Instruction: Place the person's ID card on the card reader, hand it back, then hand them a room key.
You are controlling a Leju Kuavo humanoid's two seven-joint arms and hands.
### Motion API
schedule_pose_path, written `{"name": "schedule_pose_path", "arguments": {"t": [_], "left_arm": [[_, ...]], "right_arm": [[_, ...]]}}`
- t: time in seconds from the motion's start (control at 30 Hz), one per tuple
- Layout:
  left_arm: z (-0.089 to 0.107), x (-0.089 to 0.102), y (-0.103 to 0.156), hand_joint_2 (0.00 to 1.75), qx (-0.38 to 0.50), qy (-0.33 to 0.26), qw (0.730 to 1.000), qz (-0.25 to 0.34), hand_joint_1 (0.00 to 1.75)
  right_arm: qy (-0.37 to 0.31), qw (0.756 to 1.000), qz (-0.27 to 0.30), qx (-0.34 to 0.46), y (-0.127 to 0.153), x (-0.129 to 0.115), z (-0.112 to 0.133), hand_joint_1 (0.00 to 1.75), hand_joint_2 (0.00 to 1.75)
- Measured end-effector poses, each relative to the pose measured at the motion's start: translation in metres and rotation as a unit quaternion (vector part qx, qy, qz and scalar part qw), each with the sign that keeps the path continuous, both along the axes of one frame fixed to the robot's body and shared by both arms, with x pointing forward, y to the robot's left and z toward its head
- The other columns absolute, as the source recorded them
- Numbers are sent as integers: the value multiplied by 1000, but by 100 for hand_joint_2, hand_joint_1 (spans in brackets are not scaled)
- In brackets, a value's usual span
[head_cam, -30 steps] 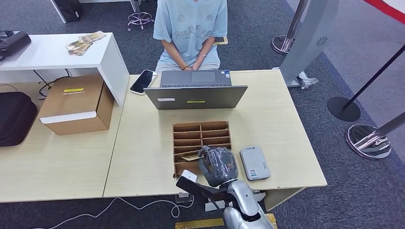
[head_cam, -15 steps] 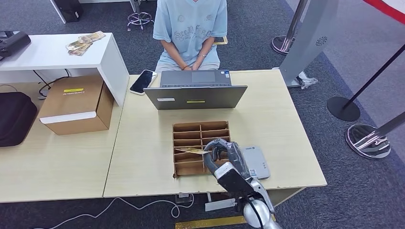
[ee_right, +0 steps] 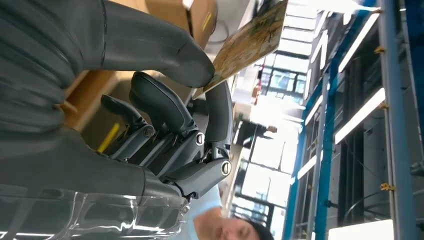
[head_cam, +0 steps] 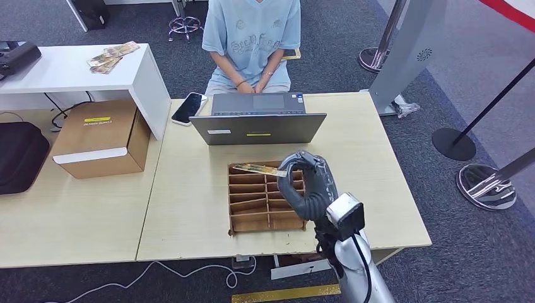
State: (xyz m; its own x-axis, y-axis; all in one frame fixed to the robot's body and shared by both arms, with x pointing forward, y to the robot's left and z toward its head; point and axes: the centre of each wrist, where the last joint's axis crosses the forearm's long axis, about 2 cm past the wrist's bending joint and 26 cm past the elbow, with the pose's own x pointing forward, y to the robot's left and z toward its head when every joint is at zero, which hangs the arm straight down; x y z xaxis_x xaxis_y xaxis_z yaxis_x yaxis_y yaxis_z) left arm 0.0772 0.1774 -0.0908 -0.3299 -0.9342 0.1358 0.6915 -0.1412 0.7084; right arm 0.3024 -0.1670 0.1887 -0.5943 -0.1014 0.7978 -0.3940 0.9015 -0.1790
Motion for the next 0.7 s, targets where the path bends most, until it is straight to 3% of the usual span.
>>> {"name": "schedule_pose_path", "arguments": {"t": [0.13,0.3,0.5,0.7], "left_arm": [[0,1,0,0,-1,-1,1000,-3,0],[2,5,-4,0,-3,-6,1000,-8,0],[3,6,-6,0,-7,-9,1000,-22,0],[3,7,-6,0,-7,-11,1000,-29,0]], "right_arm": [[-66,989,-98,-87,5,27,35,175,175],[-125,957,-188,-183,17,65,79,175,175],[-141,926,-233,-260,34,107,122,175,175],[-144,908,-248,-304,44,129,141,175,175]]}}
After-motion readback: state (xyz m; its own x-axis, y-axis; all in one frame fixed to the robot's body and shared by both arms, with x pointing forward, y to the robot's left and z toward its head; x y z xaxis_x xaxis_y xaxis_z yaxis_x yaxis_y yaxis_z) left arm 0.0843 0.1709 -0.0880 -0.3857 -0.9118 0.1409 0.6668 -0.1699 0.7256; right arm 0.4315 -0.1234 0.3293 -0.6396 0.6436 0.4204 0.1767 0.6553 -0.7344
